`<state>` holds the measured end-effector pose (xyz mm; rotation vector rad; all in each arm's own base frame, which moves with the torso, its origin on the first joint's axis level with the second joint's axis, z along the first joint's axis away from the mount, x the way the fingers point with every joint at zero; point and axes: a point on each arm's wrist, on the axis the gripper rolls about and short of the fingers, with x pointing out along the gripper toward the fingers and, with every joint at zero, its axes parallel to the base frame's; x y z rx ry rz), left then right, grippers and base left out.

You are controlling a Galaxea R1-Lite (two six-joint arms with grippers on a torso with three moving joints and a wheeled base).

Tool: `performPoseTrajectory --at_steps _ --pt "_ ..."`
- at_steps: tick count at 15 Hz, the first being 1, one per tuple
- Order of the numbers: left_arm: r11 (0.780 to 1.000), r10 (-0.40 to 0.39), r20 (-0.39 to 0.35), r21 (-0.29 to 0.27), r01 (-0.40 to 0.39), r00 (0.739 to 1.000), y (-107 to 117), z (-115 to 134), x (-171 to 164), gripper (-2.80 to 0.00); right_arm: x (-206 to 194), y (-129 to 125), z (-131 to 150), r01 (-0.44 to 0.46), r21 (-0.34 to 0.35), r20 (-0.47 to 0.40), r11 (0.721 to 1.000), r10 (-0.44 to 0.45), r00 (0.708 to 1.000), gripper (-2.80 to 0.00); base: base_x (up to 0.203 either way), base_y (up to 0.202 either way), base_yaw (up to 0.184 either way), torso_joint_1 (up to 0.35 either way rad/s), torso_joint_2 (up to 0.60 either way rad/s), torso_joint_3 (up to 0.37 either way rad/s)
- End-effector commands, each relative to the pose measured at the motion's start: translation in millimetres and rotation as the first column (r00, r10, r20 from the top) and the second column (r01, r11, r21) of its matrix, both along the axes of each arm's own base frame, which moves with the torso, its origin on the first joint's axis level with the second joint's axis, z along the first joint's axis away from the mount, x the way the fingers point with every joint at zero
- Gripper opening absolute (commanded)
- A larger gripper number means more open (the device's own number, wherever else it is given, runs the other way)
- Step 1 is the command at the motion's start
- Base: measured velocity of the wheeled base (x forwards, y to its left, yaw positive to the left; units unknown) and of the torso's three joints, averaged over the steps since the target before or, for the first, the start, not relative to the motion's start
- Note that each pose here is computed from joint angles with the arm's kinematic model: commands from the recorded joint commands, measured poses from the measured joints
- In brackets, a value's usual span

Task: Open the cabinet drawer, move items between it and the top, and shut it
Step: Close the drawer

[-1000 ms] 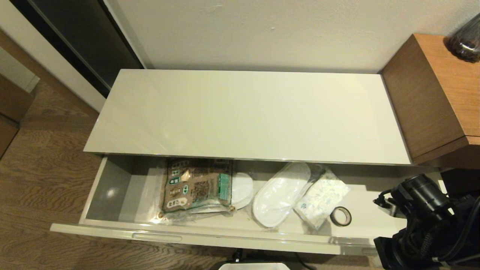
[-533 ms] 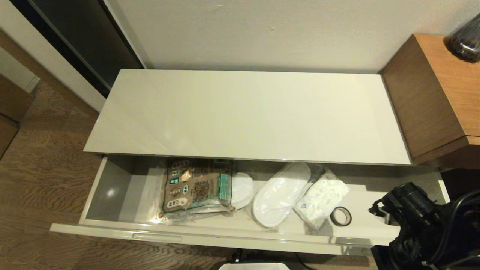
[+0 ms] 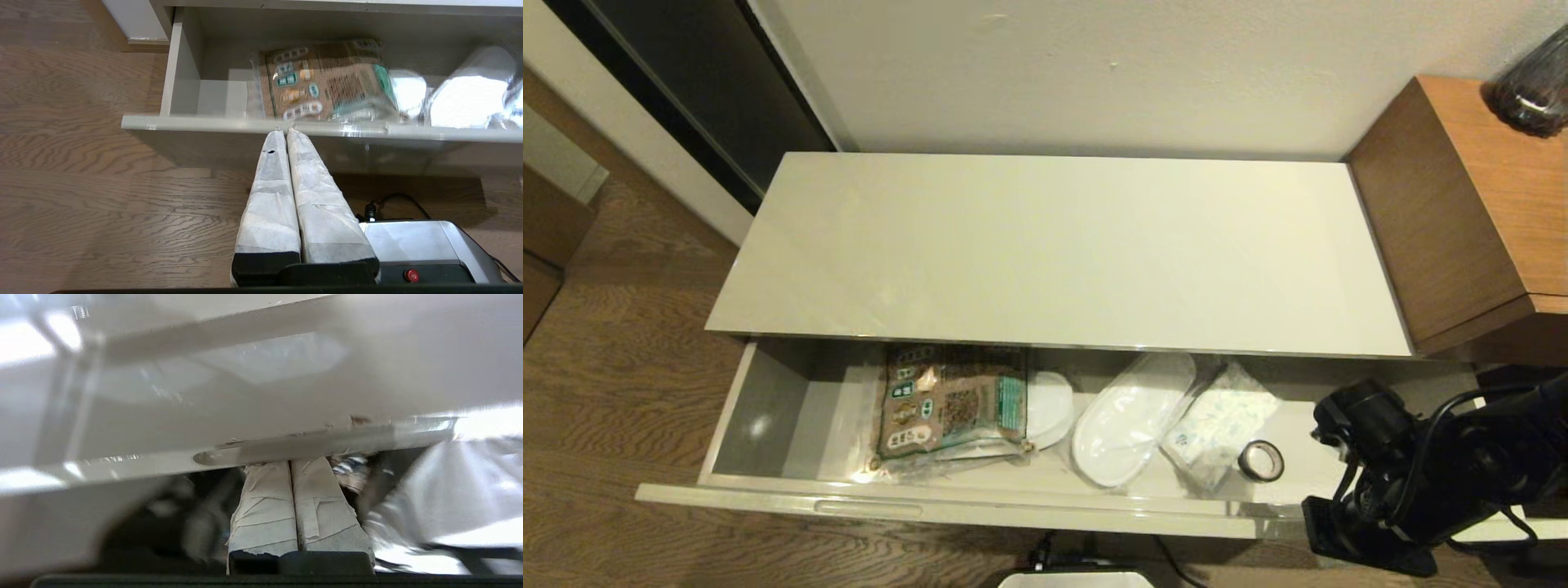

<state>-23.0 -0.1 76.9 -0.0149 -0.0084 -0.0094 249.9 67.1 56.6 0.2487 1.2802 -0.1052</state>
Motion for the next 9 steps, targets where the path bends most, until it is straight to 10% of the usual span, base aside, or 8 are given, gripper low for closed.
performPoseTrajectory --at_steps 1,9 --pt "1.000 0.000 -0.001 0.000 0.000 1.000 0.0 0.1 0.1 -2.80 19.3 3.3 4.4 0.083 0.015 0.063 0.996 -0.084 0.995 -2.80 0.000 0.000 0.000 0.000 0.00 0.000" --pt "1.000 0.000 -0.001 0.000 0.000 1.000 0.0 0.1 0.1 -2.80 69.4 11.5 98.2 0.321 0.112 0.263 0.940 -0.340 0.903 -2.80 0.000 0.000 0.000 0.000 0.00 0.000"
